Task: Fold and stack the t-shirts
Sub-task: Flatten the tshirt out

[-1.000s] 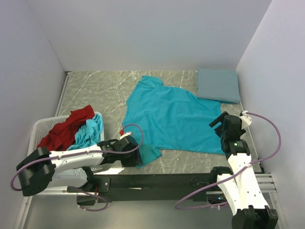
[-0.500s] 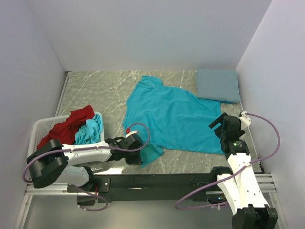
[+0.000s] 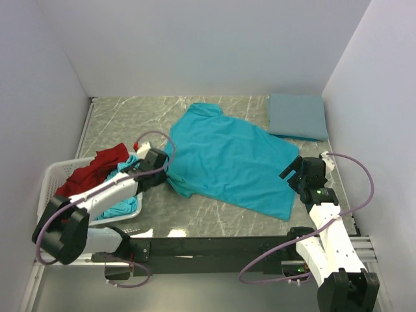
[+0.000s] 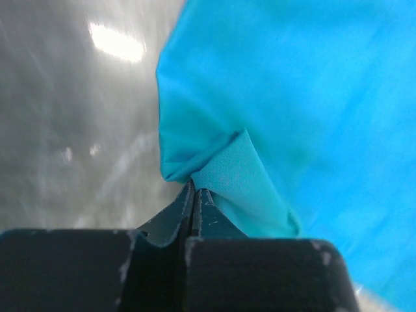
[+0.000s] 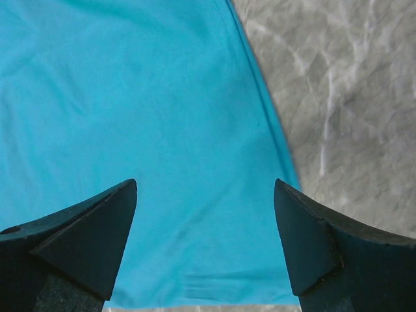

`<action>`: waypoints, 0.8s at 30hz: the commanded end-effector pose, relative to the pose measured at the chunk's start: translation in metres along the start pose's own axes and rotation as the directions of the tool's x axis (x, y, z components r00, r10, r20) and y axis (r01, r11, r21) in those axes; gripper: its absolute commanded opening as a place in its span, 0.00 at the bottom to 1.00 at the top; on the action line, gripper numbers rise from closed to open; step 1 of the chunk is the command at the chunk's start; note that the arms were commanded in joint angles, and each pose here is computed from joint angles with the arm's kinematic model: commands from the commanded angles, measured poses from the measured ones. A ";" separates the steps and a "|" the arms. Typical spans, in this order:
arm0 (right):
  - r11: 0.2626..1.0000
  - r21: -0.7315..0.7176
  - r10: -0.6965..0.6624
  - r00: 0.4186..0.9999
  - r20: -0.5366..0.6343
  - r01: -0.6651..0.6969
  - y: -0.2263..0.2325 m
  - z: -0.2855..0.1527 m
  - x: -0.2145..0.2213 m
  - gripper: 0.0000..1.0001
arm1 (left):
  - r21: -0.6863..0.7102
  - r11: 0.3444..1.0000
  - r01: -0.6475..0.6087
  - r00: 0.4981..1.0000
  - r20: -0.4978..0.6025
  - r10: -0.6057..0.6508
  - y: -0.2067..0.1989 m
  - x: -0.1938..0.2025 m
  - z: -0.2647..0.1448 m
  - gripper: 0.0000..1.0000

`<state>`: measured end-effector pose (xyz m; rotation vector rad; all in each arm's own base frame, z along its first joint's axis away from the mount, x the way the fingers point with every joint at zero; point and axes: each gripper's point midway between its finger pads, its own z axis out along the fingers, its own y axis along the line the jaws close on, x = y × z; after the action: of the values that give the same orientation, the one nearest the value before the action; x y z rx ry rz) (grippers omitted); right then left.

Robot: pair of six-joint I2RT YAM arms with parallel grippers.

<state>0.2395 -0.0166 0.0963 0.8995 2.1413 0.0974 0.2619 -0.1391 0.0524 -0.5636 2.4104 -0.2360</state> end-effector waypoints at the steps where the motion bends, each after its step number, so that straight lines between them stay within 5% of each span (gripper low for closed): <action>1: 1.000 -0.022 0.014 0.999 -0.051 -0.015 0.003 -0.007 0.009 0.91 | -0.030 0.999 0.035 0.988 0.152 -0.030 -0.006 -0.063 0.011 0.01; 11: 0.998 -0.060 -0.015 0.947 -0.322 -0.004 0.009 -0.027 0.083 0.86 | 0.068 0.993 0.096 0.986 0.132 -0.104 -0.027 -0.086 0.030 0.00; 18: 0.990 0.070 -0.084 0.904 -0.420 0.124 -0.012 -0.047 0.122 0.84 | 0.049 0.986 0.157 0.977 0.135 -0.162 -0.009 -0.076 0.013 0.00; 24: 0.993 0.073 -0.053 0.889 -0.454 0.097 -0.021 -0.039 0.145 0.77 | 0.085 0.985 0.150 0.977 0.138 -0.161 -0.004 -0.071 -0.004 0.00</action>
<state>0.1425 0.0691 0.0308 0.8389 2.6414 0.1979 0.3151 -0.1097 0.0872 -0.7092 2.2326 -0.3025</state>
